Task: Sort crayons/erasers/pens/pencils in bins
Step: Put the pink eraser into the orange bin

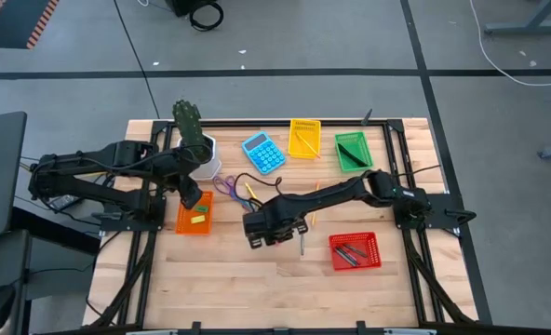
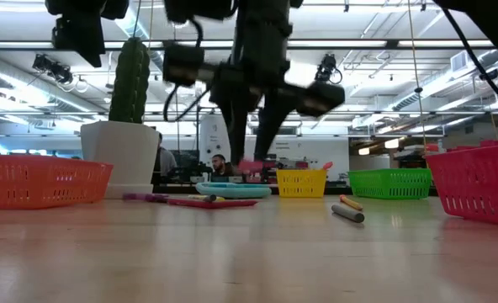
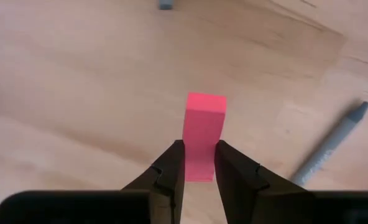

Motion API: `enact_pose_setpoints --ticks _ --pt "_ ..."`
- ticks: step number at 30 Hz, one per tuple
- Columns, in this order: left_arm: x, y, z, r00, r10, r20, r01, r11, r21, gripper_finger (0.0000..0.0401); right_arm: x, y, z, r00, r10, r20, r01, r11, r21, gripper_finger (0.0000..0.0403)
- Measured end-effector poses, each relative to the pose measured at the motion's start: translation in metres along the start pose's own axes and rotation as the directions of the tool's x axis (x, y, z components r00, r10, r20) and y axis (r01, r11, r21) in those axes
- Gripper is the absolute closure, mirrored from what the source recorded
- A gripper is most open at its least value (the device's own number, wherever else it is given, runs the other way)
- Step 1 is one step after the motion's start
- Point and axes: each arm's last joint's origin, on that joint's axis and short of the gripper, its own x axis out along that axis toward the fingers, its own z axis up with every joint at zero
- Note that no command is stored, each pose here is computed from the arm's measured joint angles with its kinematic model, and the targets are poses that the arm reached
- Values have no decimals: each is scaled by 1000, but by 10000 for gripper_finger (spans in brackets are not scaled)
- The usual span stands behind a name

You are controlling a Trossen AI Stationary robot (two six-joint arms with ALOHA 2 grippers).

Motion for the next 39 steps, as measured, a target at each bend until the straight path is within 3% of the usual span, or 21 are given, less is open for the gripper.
enact_pose_setpoints --ticks 7,10,13,16,19,24,26,29,31,34,39 --pt "-1 -10 2 997 -64 49 52 977 208 228 -68 -6 -3 986 159 50 -152 981 -120 315" --pt "-2 -18 6 986 -129 108 91 948 304 229 -106 -10 -1 958 279 69 -259 942 -213 315" --pt "-5 -29 11 958 -216 189 128 911 392 228 -143 -16 2 910 409 68 -370 876 -310 315" --pt "-10 -40 16 918 -294 266 124 850 512 230 -175 -26 6 864 501 49 -452 816 -360 315" --pt "-14 -48 19 881 -316 353 39 791 611 233 -201 -39 9 831 556 26 -507 774 -380 315" --pt "-27 -66 24 758 -443 479 -136 610 781 227 -224 -48 12 775 631 -25 -581 698 -419 315" --pt "-31 -74 26 710 -490 506 -177 572 801 218 -228 -45 13 741 669 -56 -618 646 -448 315" --pt "-27 -81 30 689 -508 517 -198 555 808 199 -234 -38 11 674 732 -101 -677 556 -483 315" --pt "-22 -86 33 689 -508 517 -207 545 812 183 -236 -35 10 648 753 -111 -693 524 -495 315" --pt "-15 -90 34 698 -511 501 -198 535 821 158 -235 -34 11 646 755 -110 -694 522 -496 315" --pt "-15 -94 37 672 -529 518 -200 544 815 129 -235 -34 11 645 755 -115 -696 519 -497 315"
